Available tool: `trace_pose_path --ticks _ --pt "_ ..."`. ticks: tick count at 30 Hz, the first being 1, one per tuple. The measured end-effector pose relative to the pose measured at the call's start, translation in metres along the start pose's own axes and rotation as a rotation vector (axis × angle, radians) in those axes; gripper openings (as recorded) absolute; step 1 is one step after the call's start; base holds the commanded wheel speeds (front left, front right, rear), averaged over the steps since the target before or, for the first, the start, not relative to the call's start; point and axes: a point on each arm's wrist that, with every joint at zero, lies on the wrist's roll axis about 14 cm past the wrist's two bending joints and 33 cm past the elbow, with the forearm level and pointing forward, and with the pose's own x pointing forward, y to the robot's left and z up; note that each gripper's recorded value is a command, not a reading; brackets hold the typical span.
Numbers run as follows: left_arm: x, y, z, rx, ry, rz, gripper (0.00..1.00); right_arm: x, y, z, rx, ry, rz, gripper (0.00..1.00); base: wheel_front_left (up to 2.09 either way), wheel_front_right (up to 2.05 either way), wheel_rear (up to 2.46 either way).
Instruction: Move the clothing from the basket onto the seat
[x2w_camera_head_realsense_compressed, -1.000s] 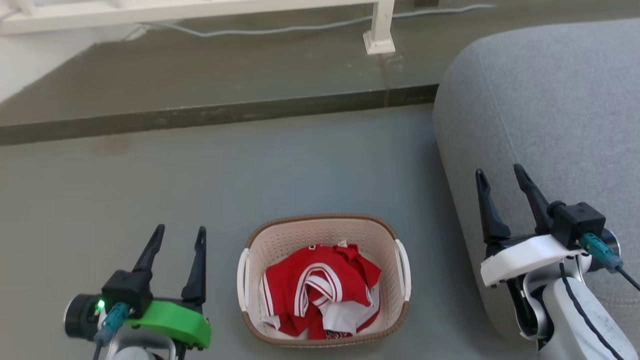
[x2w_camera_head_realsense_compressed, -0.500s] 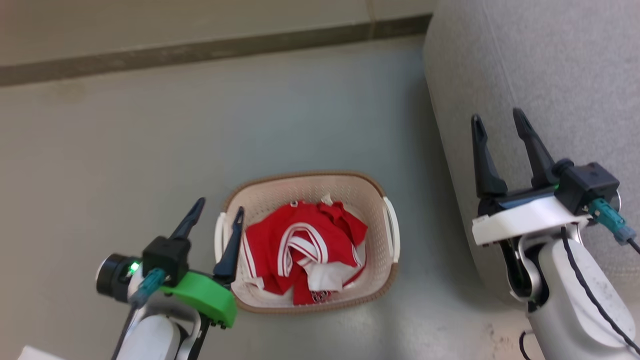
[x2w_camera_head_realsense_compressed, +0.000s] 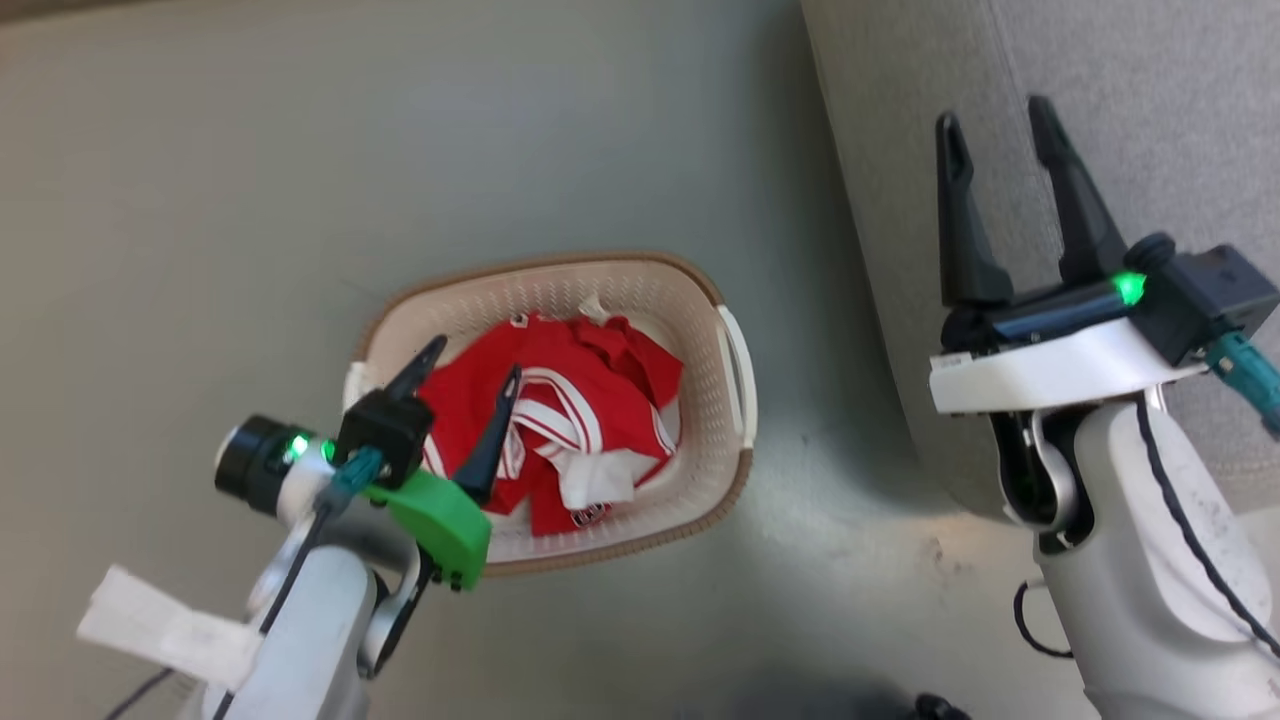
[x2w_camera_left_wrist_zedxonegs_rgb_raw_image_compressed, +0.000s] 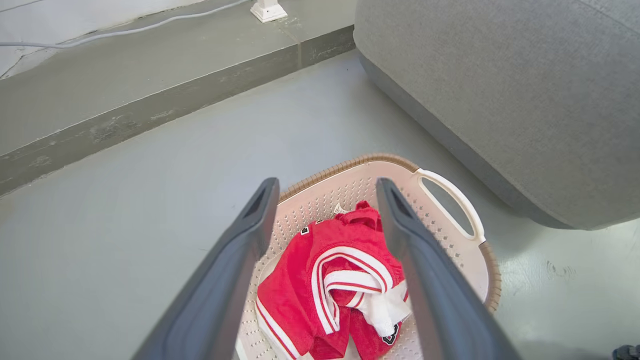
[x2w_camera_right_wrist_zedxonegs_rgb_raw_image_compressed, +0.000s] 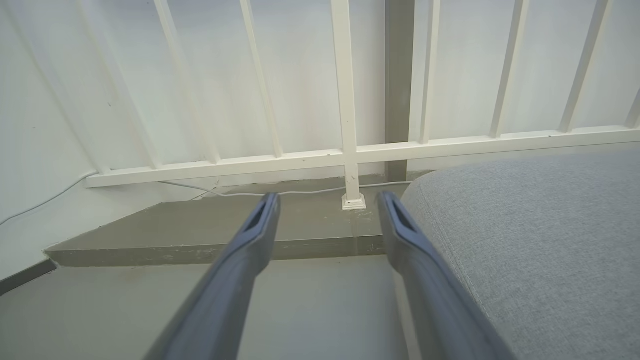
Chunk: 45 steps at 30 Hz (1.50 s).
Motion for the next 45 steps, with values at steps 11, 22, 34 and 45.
trace_pose_path --ticks 11,22,34,45 --pt "0.045 -0.002 -0.059 -0.004 0.159 -0.095 1.00 0.018 -0.013 -0.023 -0.005 0.023 -0.022 1.00 0.00 0.00 0.00" --pt "0.078 -0.013 -0.117 -0.038 0.292 -0.181 1.00 0.020 -0.039 -0.048 -0.054 0.081 -0.080 1.00 0.00 0.00 0.00" --pt "0.088 -0.025 -0.167 -0.046 0.440 -0.246 1.00 0.019 -0.051 -0.068 -0.071 0.128 -0.106 1.00 0.00 0.00 0.00" --pt "0.084 -0.023 -0.204 -0.075 0.579 -0.235 1.00 0.022 -0.053 -0.078 -0.064 0.146 -0.108 1.00 0.00 0.00 0.00"
